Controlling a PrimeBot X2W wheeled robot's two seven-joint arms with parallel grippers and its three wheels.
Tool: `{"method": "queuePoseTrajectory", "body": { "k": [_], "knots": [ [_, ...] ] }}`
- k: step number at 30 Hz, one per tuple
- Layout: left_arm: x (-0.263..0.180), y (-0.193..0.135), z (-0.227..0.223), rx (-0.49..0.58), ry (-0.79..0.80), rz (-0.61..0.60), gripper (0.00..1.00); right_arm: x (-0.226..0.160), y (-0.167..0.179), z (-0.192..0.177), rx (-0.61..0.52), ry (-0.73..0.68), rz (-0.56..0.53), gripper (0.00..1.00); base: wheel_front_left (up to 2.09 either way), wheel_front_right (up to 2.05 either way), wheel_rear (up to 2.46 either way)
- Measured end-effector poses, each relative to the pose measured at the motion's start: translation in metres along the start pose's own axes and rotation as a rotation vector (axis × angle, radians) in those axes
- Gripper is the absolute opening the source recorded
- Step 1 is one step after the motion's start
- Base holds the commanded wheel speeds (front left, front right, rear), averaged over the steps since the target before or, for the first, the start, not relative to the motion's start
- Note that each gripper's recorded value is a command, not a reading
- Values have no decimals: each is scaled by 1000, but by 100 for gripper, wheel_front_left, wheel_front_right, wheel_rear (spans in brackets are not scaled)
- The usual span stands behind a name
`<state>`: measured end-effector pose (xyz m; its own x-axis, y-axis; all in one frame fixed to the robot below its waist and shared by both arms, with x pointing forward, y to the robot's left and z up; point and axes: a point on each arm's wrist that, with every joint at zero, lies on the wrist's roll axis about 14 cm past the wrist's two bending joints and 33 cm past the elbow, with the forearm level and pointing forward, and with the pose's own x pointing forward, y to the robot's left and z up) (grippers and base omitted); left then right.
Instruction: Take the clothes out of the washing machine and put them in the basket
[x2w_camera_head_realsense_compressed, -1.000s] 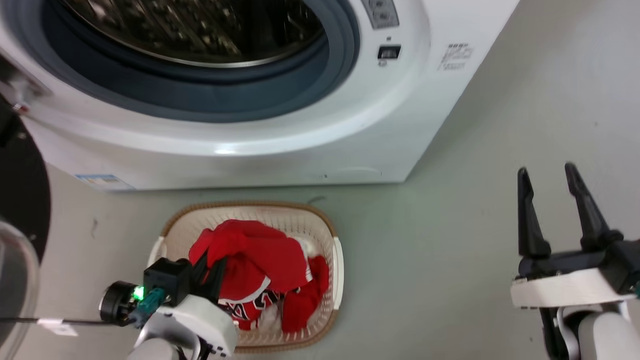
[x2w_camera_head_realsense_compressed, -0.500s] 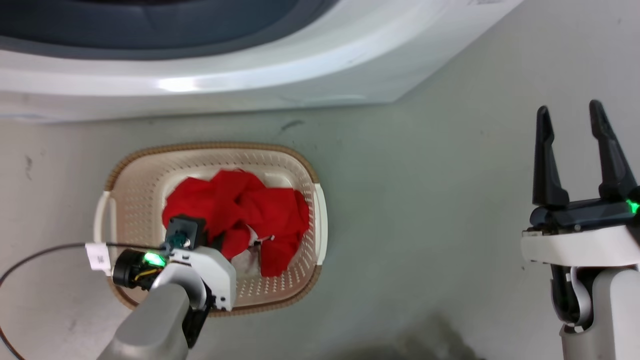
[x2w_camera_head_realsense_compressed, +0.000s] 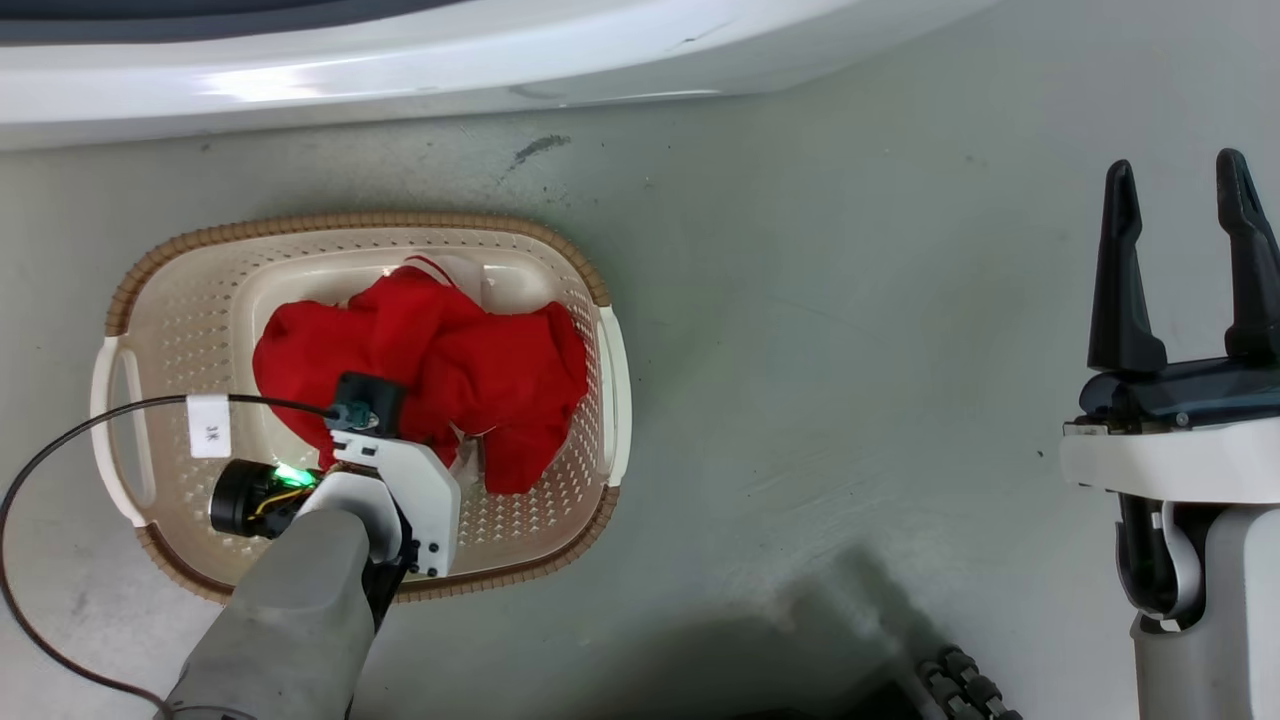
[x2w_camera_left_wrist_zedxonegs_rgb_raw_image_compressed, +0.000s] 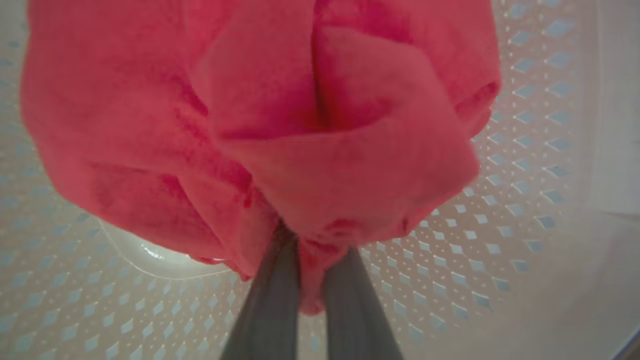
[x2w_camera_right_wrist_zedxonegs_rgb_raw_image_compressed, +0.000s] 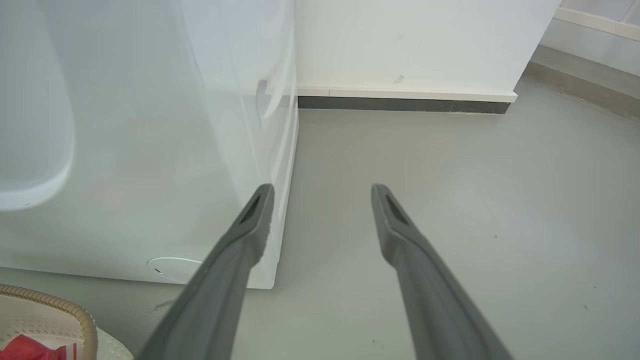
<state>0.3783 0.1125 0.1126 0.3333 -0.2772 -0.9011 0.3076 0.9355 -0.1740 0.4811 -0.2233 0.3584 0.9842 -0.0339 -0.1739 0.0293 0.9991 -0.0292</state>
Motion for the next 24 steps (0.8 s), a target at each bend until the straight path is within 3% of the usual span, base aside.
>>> {"method": "queuePoseTrajectory", "body": {
  "k": [4,5,13,24],
  "knots": [
    [2,-3,-10,9,62,-8,3,2,-1,0,3,-2,-3,100,0,0,0],
    [0,-3,-11,10,70,-7,97,1,-1,1,4,-3,-3,100,0,0,0],
    [-23,-16,-11,33,49,-30,100,-7,1,23,7,-44,1,100,0,0,0],
    [-81,-35,-1,76,-98,-45,100,-41,10,65,11,-109,23,100,0,0,0]
  ]
}}
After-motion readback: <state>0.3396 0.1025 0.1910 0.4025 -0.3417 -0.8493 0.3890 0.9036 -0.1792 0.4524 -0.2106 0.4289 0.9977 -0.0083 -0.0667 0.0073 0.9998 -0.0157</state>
